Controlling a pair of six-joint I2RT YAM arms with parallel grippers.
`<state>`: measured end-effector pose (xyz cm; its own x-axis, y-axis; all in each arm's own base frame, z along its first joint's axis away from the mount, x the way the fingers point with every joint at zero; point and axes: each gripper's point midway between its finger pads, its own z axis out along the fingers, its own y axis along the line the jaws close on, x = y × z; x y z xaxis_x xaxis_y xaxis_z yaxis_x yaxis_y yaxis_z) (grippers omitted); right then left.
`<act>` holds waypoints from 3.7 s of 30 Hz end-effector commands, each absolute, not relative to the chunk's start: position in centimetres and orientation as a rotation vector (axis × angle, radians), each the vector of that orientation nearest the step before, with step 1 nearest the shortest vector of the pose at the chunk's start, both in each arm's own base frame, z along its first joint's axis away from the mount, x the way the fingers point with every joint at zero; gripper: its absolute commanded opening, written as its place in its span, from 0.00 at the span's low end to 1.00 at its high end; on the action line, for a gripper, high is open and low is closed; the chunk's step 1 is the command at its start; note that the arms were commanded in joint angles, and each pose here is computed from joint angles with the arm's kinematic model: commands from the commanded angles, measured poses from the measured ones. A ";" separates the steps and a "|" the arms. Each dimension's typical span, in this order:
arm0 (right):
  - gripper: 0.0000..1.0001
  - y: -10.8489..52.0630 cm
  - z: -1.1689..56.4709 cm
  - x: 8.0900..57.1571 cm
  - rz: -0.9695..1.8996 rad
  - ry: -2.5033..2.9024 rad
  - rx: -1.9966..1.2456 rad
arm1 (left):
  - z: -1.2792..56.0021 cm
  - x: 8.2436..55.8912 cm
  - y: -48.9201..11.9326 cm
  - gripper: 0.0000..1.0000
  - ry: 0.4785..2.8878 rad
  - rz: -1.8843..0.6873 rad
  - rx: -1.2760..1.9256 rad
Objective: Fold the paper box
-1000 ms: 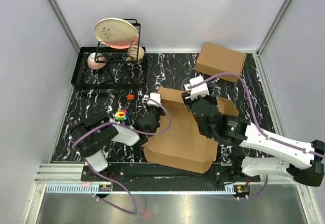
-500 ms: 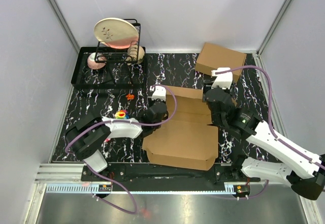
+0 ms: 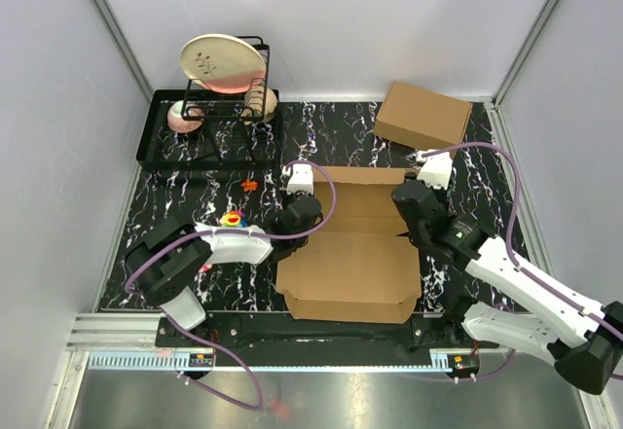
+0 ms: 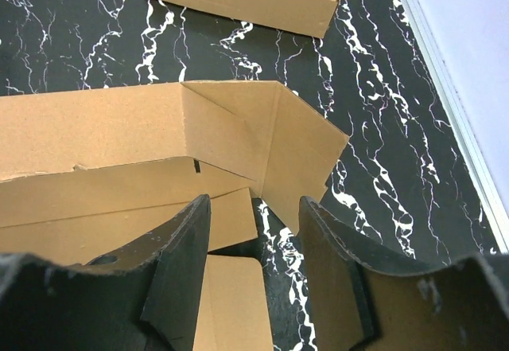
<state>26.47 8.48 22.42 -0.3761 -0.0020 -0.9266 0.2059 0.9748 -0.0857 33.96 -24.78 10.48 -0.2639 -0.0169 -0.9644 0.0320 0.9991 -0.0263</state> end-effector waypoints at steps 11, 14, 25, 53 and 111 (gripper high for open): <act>0.50 9.5 20.1 28.5 -0.288 1.935 0.061 | 11.8 34.1 -24.4 0.00 1.798 -0.034 0.035; 0.51 9.4 19.9 29.4 -0.312 1.891 0.075 | 11.9 34.1 -24.8 0.00 1.800 -0.048 0.051; 0.38 9.3 18.6 32.1 -0.316 1.875 0.113 | 12.1 33.9 -24.5 0.00 1.789 -0.057 0.060; 0.58 7.5 20.4 27.0 -0.001 1.858 0.392 | 12.0 34.2 -24.4 0.00 1.814 -0.041 0.048; 0.47 9.4 7.4 28.4 -0.070 2.022 0.651 | 9.9 34.2 -24.4 0.00 2.061 -0.078 -0.013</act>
<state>25.53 8.46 4.73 -0.5249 0.3420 -0.7794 0.4498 0.8889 0.0871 34.31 -23.90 9.88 -0.4617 -0.0414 -0.8861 -0.0029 0.9990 -0.0452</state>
